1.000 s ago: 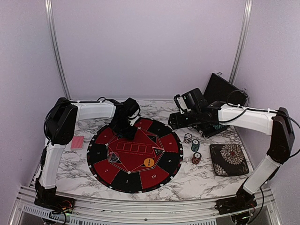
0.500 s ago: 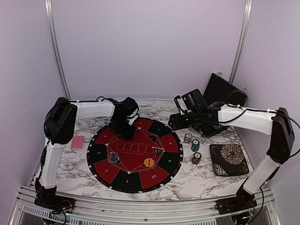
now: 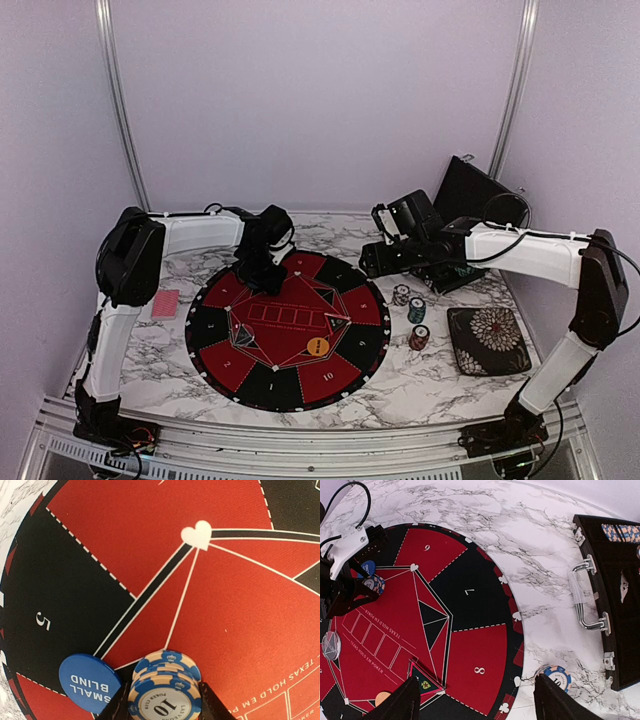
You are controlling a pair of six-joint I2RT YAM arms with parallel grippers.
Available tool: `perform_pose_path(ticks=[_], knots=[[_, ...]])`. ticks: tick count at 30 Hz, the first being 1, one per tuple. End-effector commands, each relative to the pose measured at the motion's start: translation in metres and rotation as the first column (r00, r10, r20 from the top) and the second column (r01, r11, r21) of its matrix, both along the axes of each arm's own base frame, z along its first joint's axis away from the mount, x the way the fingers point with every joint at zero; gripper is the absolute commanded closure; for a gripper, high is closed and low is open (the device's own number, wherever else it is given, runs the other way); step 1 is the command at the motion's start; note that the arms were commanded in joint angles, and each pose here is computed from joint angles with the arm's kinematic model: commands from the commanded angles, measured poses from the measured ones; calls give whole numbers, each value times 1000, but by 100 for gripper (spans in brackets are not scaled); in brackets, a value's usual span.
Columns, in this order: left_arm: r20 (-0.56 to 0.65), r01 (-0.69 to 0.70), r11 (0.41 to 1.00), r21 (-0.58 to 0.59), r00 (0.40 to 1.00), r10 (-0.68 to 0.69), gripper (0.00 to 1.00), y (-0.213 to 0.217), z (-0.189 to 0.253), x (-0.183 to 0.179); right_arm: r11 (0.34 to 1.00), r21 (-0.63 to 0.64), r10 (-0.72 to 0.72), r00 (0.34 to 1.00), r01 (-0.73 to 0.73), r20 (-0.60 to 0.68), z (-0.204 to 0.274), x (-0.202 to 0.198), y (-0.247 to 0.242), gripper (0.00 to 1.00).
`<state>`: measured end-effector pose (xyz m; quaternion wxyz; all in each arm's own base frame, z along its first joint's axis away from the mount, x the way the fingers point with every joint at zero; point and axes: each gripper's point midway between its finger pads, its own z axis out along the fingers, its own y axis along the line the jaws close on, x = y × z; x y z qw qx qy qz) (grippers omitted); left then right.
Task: Distribute texas hold em gaming equipment
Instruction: Move the pile of poker chips to the small blind area.
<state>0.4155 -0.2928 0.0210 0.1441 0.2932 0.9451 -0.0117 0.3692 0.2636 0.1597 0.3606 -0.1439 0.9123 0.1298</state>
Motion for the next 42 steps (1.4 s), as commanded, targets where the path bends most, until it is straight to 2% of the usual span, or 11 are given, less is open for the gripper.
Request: perform_pose_path(ticks=[1,9,17,24,42], knots=[[-44,6,999,49,999,-4,69,10,-20,-1,1000,-4,-12,1000,11,-10,-3,2,-1,24],[-55,4,1000,12,998,-4,71,0,-20,3,1000,-10,-18,1000,18,-9,-2,1,-4,24],[-61,1,999,36,998,1,74,7,-23,-1,1000,-6,-15,1000,15,-14,-4,1,-3,24],[-70,3,999,32,998,-1,63,7,-21,-4,1000,-4,-14,1000,14,-16,-5,1,-2,24],[-102,-7,999,35,995,10,50,13,-23,-6,1000,-2,-16,1000,16,-20,-7,0,-2,24]])
